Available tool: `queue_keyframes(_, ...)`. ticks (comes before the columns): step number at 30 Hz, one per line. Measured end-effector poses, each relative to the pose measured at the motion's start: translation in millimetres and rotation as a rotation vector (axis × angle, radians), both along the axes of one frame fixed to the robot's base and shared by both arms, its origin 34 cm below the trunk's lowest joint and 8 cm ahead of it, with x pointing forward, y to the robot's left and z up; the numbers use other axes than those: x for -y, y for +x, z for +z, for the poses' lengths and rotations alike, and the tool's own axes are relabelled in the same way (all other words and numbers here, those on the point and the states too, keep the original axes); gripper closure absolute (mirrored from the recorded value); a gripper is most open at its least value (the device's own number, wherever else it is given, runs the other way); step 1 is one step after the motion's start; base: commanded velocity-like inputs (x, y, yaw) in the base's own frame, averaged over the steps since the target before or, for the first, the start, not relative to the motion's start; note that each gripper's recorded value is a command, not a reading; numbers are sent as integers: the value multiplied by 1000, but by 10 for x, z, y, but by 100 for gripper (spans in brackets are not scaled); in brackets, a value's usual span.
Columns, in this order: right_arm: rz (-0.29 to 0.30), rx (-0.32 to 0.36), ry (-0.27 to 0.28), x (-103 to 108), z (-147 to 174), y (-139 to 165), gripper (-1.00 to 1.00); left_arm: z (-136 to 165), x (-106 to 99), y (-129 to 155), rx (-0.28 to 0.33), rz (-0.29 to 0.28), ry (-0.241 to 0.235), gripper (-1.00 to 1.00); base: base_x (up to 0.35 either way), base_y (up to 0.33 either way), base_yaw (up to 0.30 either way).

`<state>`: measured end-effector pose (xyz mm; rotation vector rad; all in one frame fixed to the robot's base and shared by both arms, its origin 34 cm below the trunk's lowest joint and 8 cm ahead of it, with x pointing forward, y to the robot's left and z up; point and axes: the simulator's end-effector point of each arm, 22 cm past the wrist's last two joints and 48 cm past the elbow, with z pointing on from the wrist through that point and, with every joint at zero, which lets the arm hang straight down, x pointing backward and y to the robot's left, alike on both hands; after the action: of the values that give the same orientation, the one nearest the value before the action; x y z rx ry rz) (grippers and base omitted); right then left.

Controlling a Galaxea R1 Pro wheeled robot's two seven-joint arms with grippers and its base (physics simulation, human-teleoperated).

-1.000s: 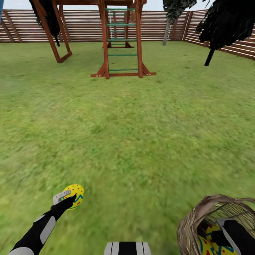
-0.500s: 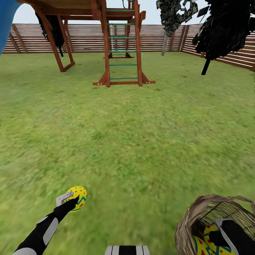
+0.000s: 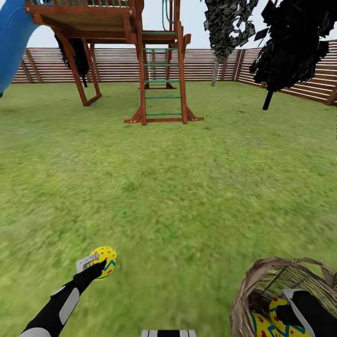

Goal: Take the three Easter eggs out of the wicker basket on the lawn in the garden, then place them on the lawn next to a single tree (choose any tree) so that all three eggs are next to the same tree and none are left in the basket.

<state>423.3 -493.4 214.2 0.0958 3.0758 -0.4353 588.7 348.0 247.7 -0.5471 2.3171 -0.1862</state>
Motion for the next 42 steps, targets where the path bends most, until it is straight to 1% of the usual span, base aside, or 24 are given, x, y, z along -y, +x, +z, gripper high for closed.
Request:
queue_keyframes(5,2,20,4,-33,62,61,100,111,5,59,22,3,-4,100,-214,0,0)
queue_keyframes(12,1,49,7,-46,169,141,100,270,21,128,53,-1,-7,100,-6,0,4)
queue_keyframes(16,2,66,8,-65,229,190,100,363,26,165,70,-1,-8,100,0,0,167)
queue_keyframes(18,5,74,15,-120,243,214,100,406,48,183,79,-2,-12,100,0,0,21)
queue_keyframes(19,6,77,16,-131,255,224,100,425,93,195,83,-4,-18,100,0,0,4)
queue_keyframes(25,8,101,14,-131,351,289,100,549,139,241,106,-7,-24,100,-38,0,0)
queue_keyframes(26,8,105,14,-131,366,300,100,549,151,234,104,-7,-26,100,-290,0,0)
queue_keyframes(28,9,113,14,-131,397,320,100,455,220,138,77,-11,-37,100,-331,0,0)
queue_keyframes(30,9,121,14,-131,430,341,100,475,231,135,78,-12,-40,100,-337,0,0)
queue_keyframes(33,9,134,13,-129,482,370,100,540,237,153,87,-14,-43,100,-74,0,0)
queue_keyframes(34,9,138,14,-130,499,381,100,546,248,145,77,-19,-49,100,-8,0,0)
queue_keyframes(35,9,142,14,-130,516,391,100,489,314,77,28,-32,-75,100,-2,0,0)
queue_keyframes(36,7,147,16,-133,532,401,100,345,471,-105,-81,-77,-116,100,0,0,0)
queue_keyframes(37,4,153,20,-140,548,414,100,299,544,-183,-126,-105,-122,100,0,0,0)
queue_keyframes(40,1,168,23,-135,601,446,100,246,616,-326,-202,-152,-114,100,0,0,0)
queue_keyframes(41,1,173,23,-134,618,456,100,239,629,-366,-222,-163,-114,100,0,0,0)
queue_keyframes(42,0,178,23,-134,635,466,100,256,634,-366,-226,-170,-110,100,0,0,0)
